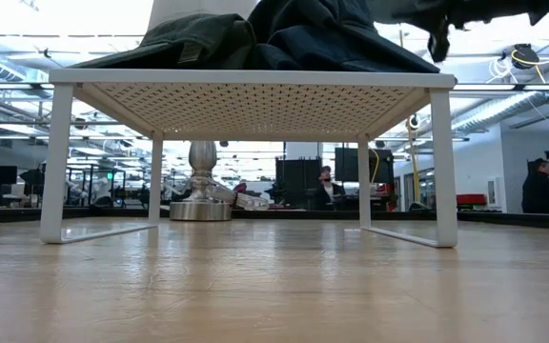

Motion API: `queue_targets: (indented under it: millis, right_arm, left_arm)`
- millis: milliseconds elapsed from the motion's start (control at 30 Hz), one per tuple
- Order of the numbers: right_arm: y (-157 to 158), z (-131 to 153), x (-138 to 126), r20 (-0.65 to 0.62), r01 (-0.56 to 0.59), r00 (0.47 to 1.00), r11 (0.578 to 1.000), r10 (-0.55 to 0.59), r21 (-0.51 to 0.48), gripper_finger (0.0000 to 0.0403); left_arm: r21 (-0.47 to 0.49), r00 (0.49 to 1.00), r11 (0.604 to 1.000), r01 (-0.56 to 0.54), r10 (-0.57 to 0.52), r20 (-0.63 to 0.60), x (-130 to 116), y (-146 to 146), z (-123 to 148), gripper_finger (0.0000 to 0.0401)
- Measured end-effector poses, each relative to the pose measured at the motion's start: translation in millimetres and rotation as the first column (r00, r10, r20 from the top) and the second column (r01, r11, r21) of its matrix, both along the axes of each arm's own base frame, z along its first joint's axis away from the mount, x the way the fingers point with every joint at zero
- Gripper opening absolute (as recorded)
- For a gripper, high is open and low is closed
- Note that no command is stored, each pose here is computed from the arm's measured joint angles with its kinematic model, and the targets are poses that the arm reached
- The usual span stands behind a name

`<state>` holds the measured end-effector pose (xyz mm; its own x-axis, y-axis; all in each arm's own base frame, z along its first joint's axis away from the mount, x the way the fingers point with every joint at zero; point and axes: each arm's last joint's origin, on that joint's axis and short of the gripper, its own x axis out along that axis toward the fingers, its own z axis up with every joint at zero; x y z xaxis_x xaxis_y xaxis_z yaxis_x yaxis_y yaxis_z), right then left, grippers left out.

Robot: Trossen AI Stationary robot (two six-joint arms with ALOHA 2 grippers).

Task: Pick & Place hat
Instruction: Stack the black cap on top of the other black cap on the shelf

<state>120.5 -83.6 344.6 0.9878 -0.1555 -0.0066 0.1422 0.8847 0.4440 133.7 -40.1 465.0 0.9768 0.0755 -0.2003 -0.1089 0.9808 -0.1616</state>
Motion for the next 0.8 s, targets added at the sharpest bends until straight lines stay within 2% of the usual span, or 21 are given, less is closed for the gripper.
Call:
queue_targets:
  millis: [267,567,800]
  right_arm:
    - [17,9,15,0.084,-0.148,0.985,0.986,0.154,-0.072,0.0004]
    - [38,12,42,0.138,-0.329,0.929,0.938,0.343,-0.112,0.0004]
    - [57,13,73,0.211,-0.419,0.875,0.900,0.436,-0.122,0.0004]
  left_arm:
    - [-0.004,1.000,1.000,-0.001,0.001,0.000,0,0,0,0.0215]
    - [-0.026,1.000,1.000,-0.005,0.005,0.002,0,0,0,0.0217]
    - [0.034,1.000,0.999,0.027,-0.027,-0.005,0,-1,0,0.0218]
